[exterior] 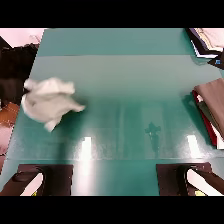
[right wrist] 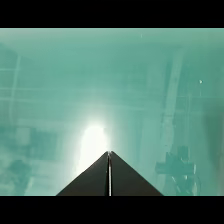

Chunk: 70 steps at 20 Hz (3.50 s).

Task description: Fold the shirts.

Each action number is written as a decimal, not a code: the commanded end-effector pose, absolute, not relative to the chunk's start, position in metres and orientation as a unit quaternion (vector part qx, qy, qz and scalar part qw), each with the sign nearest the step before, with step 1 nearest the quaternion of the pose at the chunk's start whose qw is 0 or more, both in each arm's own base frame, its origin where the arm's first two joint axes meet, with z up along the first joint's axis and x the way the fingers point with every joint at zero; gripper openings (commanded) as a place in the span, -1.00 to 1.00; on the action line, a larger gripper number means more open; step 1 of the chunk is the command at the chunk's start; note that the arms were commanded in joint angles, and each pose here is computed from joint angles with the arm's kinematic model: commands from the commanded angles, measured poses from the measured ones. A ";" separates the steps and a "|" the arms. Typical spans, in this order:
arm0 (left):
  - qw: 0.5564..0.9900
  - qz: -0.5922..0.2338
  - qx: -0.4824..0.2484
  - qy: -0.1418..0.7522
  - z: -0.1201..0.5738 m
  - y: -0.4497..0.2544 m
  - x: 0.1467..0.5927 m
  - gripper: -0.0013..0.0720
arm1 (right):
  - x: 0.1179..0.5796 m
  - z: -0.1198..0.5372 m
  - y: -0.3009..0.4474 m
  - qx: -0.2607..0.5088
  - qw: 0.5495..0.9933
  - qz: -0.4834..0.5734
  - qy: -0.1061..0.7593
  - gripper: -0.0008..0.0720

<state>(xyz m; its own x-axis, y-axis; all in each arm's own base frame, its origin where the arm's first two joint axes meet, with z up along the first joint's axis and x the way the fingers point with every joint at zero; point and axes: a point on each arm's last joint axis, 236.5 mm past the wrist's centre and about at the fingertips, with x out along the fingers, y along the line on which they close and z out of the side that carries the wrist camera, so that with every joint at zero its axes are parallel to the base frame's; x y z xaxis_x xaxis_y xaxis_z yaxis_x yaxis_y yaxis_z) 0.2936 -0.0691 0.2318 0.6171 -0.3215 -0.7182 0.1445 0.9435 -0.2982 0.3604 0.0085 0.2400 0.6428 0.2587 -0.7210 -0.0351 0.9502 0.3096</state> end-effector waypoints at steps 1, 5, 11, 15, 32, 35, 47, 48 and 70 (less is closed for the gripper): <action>0.905 -0.304 -0.123 0.271 0.346 -0.145 0.279 -0.91 | 0.363 0.243 0.009 0.136 0.899 0.082 0.408 -0.92; 0.883 -0.384 -0.103 0.250 0.351 -0.206 0.295 -0.91 | 0.363 0.243 0.009 0.136 0.899 0.082 0.408 -0.92; 0.813 -0.453 -0.046 0.363 0.228 -0.298 0.351 -0.90 | 0.359 0.240 0.010 0.136 0.895 0.084 0.416 -0.92; 0.795 -0.414 -0.059 0.439 0.154 -0.283 0.394 0.16 | 0.358 0.239 0.010 0.135 0.894 0.084 0.420 -0.92; 0.692 -0.170 -0.145 0.686 -0.049 -0.122 0.222 0.73 | 0.358 0.239 0.010 0.135 0.894 0.084 0.420 -0.92; 0.704 -0.155 -0.205 0.662 -0.058 -0.133 0.216 0.73 | 0.358 0.239 0.010 0.135 0.894 0.084 0.419 -0.92; 0.741 -0.119 -0.301 0.589 -0.067 -0.142 0.255 0.73 | 0.355 0.237 0.011 0.135 0.890 0.086 0.427 -0.92; 0.738 -0.117 -0.302 0.592 -0.069 -0.142 0.254 0.73 | 0.355 0.237 0.011 0.135 0.890 0.086 0.427 -0.92; 0.860 -0.259 -0.109 0.425 0.159 -0.147 0.345 -0.90 | 0.320 -0.013 0.169 0.320 0.731 0.173 0.577 0.13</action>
